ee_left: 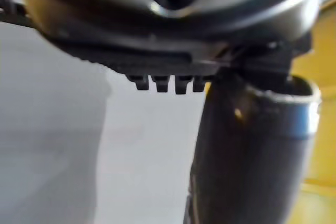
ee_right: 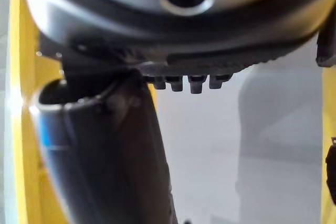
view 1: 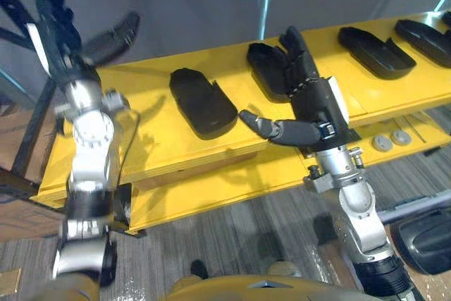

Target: Walk over and take three plastic housings, then place them on the shelf

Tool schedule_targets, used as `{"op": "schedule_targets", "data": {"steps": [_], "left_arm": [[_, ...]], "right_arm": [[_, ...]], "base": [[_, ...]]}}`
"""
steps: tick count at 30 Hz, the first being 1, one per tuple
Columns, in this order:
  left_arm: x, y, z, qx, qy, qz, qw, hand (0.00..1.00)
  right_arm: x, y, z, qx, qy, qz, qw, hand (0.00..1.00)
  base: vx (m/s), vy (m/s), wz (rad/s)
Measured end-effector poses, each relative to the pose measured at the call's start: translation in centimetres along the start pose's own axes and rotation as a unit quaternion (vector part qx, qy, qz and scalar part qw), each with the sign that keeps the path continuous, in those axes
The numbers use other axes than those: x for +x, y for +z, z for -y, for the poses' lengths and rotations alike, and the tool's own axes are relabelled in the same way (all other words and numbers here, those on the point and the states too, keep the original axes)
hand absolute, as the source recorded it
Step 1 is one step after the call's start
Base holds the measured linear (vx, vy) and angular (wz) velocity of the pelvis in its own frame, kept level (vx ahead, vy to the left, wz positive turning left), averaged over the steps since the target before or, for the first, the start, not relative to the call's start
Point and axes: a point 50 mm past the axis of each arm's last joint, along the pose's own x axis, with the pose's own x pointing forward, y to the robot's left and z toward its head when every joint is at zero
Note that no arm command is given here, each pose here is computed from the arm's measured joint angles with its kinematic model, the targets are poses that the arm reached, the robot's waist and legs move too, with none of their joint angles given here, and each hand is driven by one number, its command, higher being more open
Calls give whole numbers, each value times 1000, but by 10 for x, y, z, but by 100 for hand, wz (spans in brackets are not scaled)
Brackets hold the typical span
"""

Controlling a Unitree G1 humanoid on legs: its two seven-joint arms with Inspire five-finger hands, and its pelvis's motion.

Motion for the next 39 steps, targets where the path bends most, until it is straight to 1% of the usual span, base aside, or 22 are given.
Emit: {"op": "schedule_targets", "data": {"steps": [1,2,4,6,7,9,10,11,12,14,18,20,22,25,29,33,35,39], "left_arm": [[-18,-2,-3,-14,-12,-16,1000,100],[-26,-2,-5,-16,-17,-23,999,100],[-49,-2,-15,-11,-40,-37,998,100],[-54,1,-20,-10,-51,-35,998,100],[-56,4,-23,-20,-62,-33,997,100],[-60,8,-25,-19,-77,-28,996,100],[-64,11,-25,-21,-90,-24,995,100],[-67,13,-24,-36,-107,-26,993,100],[-68,13,-23,-42,-116,-27,992,100],[-74,12,-24,-87,-139,-43,986,100],[-82,7,-27,-131,-146,-73,978,100],[-82,7,-27,-143,-146,-74,976,100],[-82,7,-26,-144,-152,-73,975,100],[-82,7,-24,-147,-165,-75,972,100],[-84,5,-19,-150,-176,-82,969,100],[-84,4,-18,-152,-178,-85,969,100],[-85,4,-18,-152,-179,-86,968,100],[-88,1,-18,-152,-187,-94,966,100]], "right_arm": [[-2,-5,9,-9,-20,-14,1000,100],[-3,-7,13,-13,-30,-20,999,100],[-6,-10,28,-26,-57,-37,997,100],[-7,-9,34,-37,-67,-38,996,100],[-7,-8,38,-63,-68,-40,995,100],[-7,-7,41,-106,-49,-46,992,100],[-6,-5,42,-142,-24,-53,988,100],[-6,-5,43,-183,1,-61,981,100],[-6,-4,43,-201,14,-66,977,100],[-1,-1,44,-266,69,-74,959,100],[13,8,49,-317,119,-66,939,100],[18,10,50,-327,130,-62,934,100],[21,10,49,-361,154,-68,917,100],[20,0,47,-389,196,-97,895,100],[20,-20,50,-387,228,-142,882,100],[22,-35,57,-386,233,-179,874,100],[22,-45,59,-399,244,-202,860,100],[13,-57,67,-401,250,-245,846,100]], "base": [[-65,8,32],[-95,3,28],[-108,3,32],[-76,7,31],[-55,12,15],[-44,16,9],[-36,25,14],[-32,24,15],[-30,18,17],[-23,12,12],[-21,6,7],[-18,-1,14],[-14,-1,13],[1,-2,2],[0,-2,1],[-3,-1,2],[-18,-9,12],[-14,-12,13]]}}
